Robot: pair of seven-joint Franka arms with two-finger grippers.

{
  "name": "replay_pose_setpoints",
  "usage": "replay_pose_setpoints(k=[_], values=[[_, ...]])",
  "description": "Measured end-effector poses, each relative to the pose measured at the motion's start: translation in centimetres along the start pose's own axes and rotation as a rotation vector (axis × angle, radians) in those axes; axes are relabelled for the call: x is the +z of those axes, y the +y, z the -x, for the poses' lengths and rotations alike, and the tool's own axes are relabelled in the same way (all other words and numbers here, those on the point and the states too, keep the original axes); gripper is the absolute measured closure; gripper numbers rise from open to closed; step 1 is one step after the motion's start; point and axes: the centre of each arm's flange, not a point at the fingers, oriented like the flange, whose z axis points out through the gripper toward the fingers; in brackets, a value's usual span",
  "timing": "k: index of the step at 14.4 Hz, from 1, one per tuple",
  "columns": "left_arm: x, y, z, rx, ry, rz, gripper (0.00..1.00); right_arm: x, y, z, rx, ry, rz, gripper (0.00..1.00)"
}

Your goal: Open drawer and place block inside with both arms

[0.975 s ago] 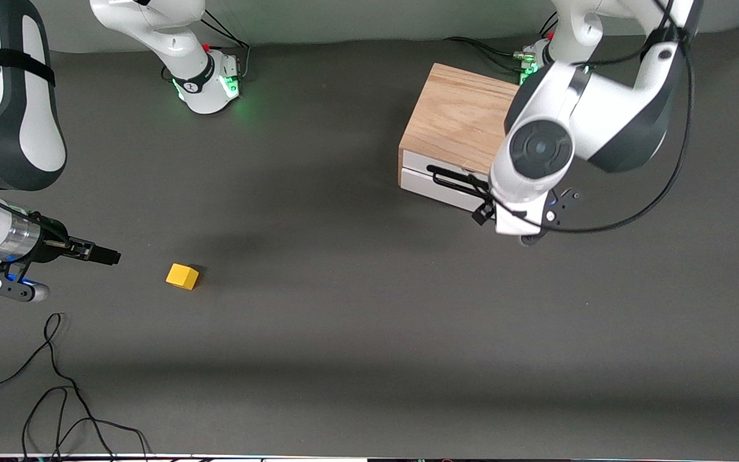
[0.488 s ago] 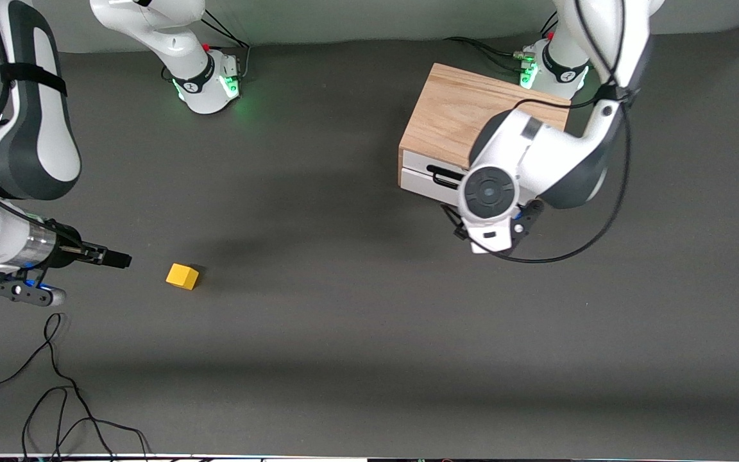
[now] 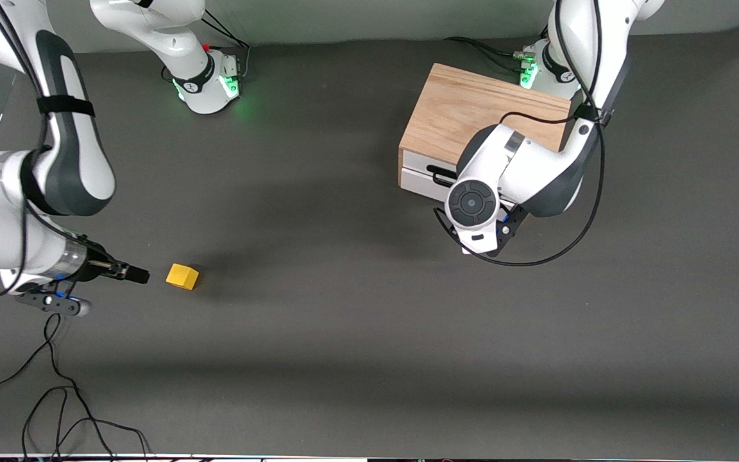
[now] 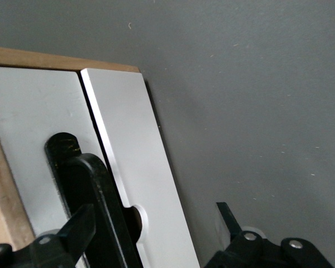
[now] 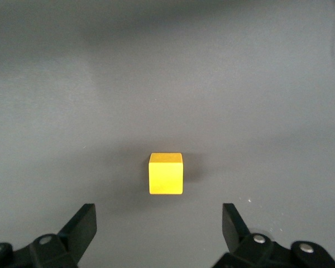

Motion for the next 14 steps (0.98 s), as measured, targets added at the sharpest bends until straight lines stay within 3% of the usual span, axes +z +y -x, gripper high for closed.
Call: replay_pose_setpoints(k=[6,14], values=[[2.1,-0.1,0.4,0.007,0.000,-0.017,0.04,7.0,0.3,1.8,-0.035,0.060,-0.009,0.00],[2.8,0.6,1.0,0.024,0.028,0.043,0.04,14.1,-1.3,4.1,-0.077,0.094,-0.007,0.00]])
